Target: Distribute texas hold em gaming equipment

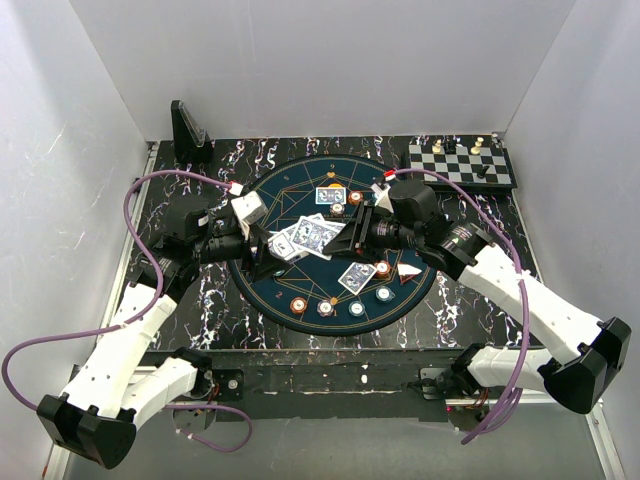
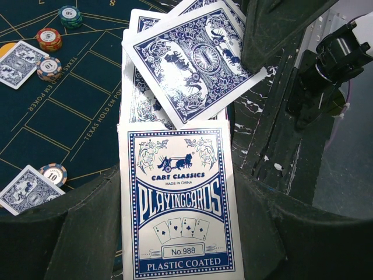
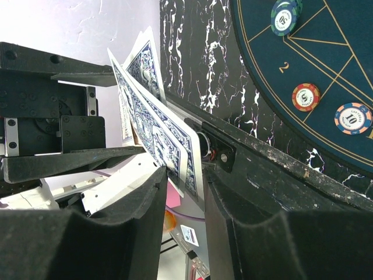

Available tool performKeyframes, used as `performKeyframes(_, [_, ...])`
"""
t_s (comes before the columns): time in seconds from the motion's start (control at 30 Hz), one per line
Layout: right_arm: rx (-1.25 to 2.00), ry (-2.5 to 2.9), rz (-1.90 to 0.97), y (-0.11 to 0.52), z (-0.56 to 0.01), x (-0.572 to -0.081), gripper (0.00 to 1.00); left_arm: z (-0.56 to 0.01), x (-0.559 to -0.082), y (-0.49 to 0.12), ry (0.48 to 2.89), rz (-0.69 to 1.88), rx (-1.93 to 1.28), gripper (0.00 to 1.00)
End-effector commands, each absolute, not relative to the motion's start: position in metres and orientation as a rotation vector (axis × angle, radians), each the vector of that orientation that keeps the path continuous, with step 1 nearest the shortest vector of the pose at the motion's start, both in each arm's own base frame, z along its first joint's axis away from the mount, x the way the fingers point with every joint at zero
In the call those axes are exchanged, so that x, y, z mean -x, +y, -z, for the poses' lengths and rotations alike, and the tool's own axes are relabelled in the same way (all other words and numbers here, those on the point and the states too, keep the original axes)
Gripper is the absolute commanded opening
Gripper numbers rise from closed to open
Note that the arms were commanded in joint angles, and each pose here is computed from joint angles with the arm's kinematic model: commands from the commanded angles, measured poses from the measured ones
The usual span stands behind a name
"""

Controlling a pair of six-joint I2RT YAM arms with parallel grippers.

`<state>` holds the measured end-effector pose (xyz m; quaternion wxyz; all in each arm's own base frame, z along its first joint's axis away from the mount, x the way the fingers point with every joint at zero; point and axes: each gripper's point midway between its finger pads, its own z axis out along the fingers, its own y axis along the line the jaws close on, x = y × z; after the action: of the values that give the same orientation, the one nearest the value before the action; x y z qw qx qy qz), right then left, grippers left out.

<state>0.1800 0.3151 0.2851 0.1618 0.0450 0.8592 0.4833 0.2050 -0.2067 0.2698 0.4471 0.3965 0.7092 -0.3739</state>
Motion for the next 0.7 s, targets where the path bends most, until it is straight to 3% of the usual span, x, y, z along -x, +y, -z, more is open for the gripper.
performKeyframes(0.0, [-0.063, 2.391, -1.413, 0.319, -0.308, -0.179, 0.38, -0.292, -0.208, -0.208, 1.678, 0.914, -0.979, 0.0])
performKeyframes(0.3, [-0.002, 2.353, -1.417, 0.321, -0.327, -0.182, 0.42, -0.292, -0.206, -0.209, 1.678, 0.93, -0.978, 0.0])
performKeyframes(0.53, [0.041, 2.429, -1.385, 0.321, -0.326, -0.187, 0.54, -0.293, -0.199, -0.211, 1.668, 0.966, -0.995, 0.0])
performKeyframes(0.67, [0.047, 2.448, -1.364, 0.316, -0.324, -0.189, 0.55, -0.296, -0.195, -0.212, 1.653, 0.98, -1.008, 0.0])
